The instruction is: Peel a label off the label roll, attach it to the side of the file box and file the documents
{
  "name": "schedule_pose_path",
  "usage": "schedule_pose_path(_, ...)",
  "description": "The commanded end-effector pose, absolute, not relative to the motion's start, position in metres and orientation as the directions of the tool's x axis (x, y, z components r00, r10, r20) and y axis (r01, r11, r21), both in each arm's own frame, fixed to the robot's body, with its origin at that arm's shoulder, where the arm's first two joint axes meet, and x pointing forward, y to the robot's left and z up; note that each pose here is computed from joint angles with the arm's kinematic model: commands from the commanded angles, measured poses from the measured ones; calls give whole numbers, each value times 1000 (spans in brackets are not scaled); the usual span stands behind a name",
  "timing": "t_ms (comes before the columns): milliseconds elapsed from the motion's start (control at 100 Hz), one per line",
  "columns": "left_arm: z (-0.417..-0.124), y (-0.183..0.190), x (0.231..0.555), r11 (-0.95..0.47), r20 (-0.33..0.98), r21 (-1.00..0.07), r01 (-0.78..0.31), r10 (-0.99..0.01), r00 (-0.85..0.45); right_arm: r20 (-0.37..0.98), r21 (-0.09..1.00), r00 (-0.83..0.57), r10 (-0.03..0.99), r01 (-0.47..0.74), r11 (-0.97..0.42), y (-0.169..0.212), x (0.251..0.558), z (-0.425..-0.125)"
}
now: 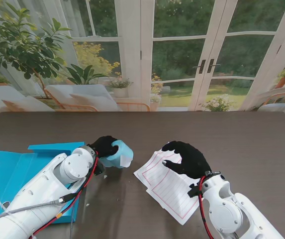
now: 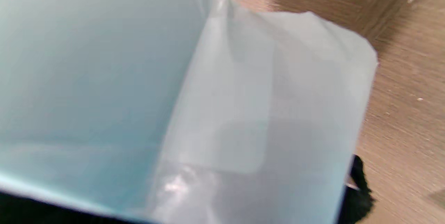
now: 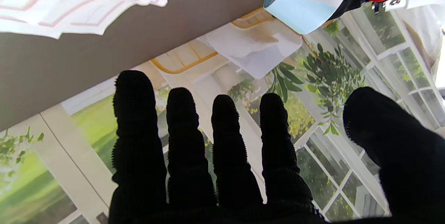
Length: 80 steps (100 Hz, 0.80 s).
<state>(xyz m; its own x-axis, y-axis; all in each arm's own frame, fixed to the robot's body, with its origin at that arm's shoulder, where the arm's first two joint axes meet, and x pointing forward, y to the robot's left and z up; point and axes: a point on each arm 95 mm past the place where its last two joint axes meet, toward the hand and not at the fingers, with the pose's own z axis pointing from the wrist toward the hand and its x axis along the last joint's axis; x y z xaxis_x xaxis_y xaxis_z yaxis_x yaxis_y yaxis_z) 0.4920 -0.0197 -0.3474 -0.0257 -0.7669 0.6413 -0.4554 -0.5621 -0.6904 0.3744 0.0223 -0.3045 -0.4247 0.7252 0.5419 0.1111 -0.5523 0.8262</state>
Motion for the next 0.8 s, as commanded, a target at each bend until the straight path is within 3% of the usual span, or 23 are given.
schedule_pose_path(0, -333, -32, 490, -582, 668, -674, -455, -743, -39, 538, 827, -442, 717, 112, -551, 36, 373, -300)
schedule_pose_path(380, -307, -52, 473, -660, 703, -624, -418, -708, 67, 511, 821, -467, 722, 17, -571, 74, 376, -282)
schedule_pose_path(790, -296, -59, 459, -734, 746, -554, -392, -647, 159, 524, 813, -442, 728, 7, -582, 108, 367, -285)
